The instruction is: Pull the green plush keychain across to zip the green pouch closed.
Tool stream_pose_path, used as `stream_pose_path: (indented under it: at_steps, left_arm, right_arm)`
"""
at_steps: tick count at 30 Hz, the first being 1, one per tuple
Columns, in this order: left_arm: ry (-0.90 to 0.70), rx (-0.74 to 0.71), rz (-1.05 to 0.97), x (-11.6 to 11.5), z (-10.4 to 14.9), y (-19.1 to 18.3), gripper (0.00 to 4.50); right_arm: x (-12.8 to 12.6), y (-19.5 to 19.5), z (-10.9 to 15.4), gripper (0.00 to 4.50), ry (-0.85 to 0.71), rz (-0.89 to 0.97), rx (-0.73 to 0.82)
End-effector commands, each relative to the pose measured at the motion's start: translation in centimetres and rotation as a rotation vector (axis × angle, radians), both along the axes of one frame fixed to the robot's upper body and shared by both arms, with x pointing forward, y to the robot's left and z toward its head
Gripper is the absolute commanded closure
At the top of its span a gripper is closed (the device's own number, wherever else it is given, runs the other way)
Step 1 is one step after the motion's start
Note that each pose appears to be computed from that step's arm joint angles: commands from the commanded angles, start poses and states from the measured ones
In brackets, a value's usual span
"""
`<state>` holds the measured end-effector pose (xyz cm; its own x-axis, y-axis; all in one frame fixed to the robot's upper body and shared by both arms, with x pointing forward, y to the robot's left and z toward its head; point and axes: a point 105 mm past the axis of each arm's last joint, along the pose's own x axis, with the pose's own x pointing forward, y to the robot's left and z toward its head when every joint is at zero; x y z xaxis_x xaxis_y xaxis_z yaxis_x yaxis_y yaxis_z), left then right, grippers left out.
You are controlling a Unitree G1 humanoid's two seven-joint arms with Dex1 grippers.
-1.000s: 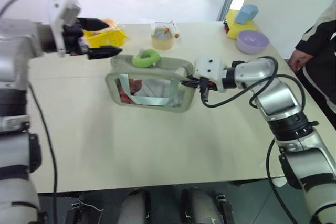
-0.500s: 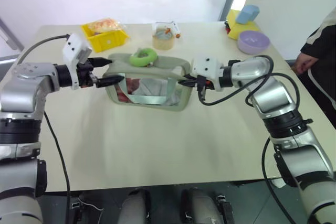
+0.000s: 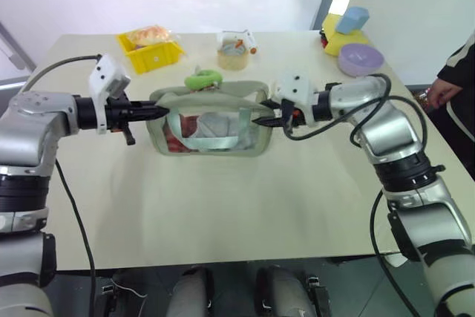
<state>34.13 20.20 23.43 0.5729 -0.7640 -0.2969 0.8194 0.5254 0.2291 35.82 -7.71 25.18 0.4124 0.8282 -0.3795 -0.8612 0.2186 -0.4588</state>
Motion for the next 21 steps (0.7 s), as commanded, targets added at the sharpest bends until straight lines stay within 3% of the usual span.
stream_pose_path:
  at_steps: [1, 6, 14, 21]
  left_arm:
    - [-0.045, 0.006, -0.022, -0.9, 0.8, -0.3, 4.5]
    - [-0.043, 0.011, -0.022, -1.1, 0.5, -0.3, 4.5]
    - [-0.046, 0.016, -0.016, -1.5, 0.5, -0.3, 4.5]
    - [-0.05, 0.02, 0.0, -1.7, 0.4, -0.1, 4.5]
  right_arm:
    - [-0.3, 1.5, 6.8, 1.84, 0.007, 0.042, 0.228]
    - [0.9, 3.5, 8.8, 1.84, 0.084, 0.046, 0.349]
    - [3.6, 9.8, 6.4, 1.84, 0.082, 0.029, 0.297]
    - [5.0, 8.1, 4.5, 1.84, -0.178, 0.043, 0.064]
